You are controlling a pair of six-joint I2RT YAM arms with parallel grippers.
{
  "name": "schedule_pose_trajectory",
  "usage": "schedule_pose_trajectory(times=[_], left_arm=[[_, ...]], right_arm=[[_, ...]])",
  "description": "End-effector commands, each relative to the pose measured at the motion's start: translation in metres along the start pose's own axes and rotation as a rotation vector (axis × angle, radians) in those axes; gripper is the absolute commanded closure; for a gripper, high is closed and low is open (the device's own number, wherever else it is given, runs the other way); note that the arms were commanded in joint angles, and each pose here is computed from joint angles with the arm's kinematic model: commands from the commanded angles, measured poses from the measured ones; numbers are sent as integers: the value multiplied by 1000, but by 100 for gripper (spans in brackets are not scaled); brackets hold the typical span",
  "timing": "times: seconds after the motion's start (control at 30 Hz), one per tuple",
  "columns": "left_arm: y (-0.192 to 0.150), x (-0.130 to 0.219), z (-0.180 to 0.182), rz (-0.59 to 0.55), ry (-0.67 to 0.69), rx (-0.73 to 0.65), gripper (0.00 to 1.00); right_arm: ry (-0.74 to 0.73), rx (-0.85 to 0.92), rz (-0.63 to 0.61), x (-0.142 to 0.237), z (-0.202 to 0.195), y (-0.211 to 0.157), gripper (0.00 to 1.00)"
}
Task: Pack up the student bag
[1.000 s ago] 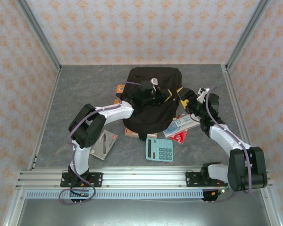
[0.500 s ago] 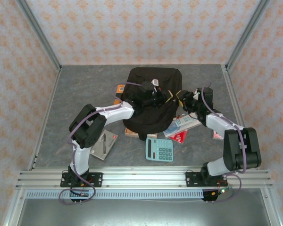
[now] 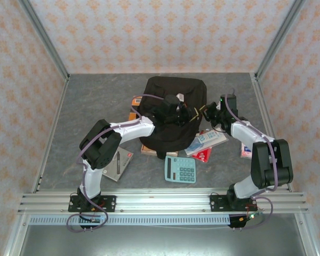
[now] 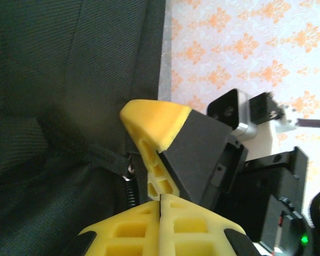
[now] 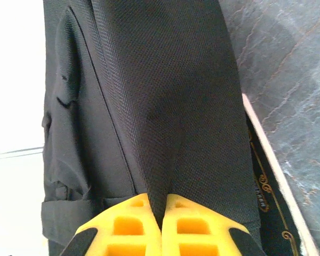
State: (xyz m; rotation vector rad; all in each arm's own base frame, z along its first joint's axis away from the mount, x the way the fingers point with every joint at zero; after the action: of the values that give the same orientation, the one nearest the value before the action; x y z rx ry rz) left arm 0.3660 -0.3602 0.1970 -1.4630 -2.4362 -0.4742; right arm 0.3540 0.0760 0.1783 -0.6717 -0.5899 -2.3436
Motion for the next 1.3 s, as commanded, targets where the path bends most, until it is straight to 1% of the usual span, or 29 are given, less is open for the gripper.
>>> schedule_pose_trajectory(times=[0.0,0.23,0.47,0.63,0.9,1.27], left_arm=[[-7,14,-18,30,8,-55,100],[-18,47,-15,24,78,-83,100],[-29,69,-3,41,150,-111,100],[-28,90,4,27,225,-153,100],[-23,124,21,20,305,-161,100],[-19,169,25,-20,397,-238,100]], right_arm=[[-61,41,-69,10,9,12,100],[-110,28,-102,9,9,24,100],[-128,8,-113,1,2,32,100],[-144,7,-120,-5,-1,40,100],[-174,51,-120,-8,6,57,100],[-231,149,-104,-22,24,83,100]])
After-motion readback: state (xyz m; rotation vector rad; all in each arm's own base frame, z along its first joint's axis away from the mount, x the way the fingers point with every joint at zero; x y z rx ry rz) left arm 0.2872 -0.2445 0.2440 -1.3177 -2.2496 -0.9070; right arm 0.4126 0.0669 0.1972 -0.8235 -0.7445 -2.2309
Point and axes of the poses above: each hand's point on the last joint's axis, 136 mm out from that joint toward the fingers, its own x axis back along the fingers, its own z axis along the line the jaws close on, y = z × x, the point moved 8 cm from there along x, back along the fingers, and after that the axes turned 2 degrees about x, right-handed, at the moved point
